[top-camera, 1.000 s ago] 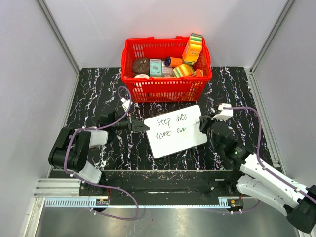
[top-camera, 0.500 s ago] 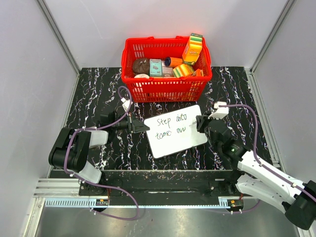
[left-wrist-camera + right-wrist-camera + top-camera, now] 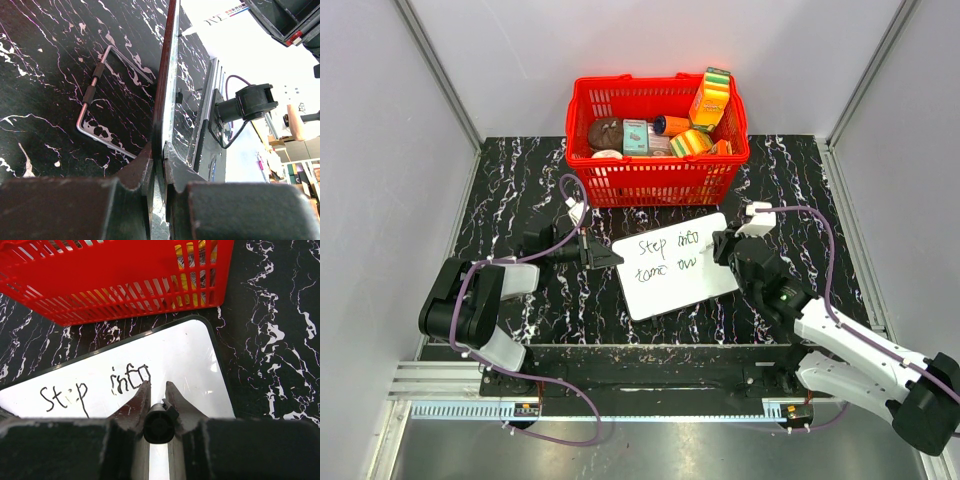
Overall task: Write a sentence on the whiteboard
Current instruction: Write on the whiteboard with the whiteboard.
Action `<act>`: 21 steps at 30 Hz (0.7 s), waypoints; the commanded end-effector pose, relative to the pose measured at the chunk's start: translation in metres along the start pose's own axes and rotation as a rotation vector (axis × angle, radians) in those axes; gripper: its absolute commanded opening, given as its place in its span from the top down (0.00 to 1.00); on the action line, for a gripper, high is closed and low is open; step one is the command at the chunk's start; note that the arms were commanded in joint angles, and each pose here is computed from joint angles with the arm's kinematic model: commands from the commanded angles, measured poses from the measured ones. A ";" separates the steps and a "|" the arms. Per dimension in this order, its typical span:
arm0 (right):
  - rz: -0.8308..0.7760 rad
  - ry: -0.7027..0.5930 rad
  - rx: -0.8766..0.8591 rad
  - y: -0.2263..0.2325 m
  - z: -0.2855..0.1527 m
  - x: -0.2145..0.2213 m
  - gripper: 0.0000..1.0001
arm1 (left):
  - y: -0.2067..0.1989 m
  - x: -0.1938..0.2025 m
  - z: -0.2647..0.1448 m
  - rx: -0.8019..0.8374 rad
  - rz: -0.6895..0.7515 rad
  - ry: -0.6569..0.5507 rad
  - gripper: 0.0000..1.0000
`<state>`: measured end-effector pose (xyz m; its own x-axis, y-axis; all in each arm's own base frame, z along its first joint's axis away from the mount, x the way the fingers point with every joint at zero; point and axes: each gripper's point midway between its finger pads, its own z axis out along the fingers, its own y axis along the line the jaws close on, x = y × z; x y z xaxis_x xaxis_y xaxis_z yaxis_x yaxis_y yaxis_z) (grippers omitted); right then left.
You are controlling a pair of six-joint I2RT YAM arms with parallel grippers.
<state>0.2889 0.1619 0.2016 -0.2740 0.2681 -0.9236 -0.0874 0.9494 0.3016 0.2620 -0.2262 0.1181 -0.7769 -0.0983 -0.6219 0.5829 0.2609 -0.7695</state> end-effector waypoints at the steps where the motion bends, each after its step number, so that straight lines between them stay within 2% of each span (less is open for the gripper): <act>1: 0.045 -0.061 -0.005 0.004 -0.001 -0.020 1.00 | 0.007 0.003 0.006 -0.011 0.070 0.013 1.00; 21: 0.038 0.015 0.006 -0.008 -0.006 0.008 1.00 | 0.008 0.004 0.006 -0.013 0.069 0.014 1.00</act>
<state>0.2842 0.1586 0.1954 -0.2883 0.2772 -0.9165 -0.0780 0.9472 0.3110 0.2621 -0.2267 0.1185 -0.7759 -0.0970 -0.6233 0.5848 0.2599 -0.7684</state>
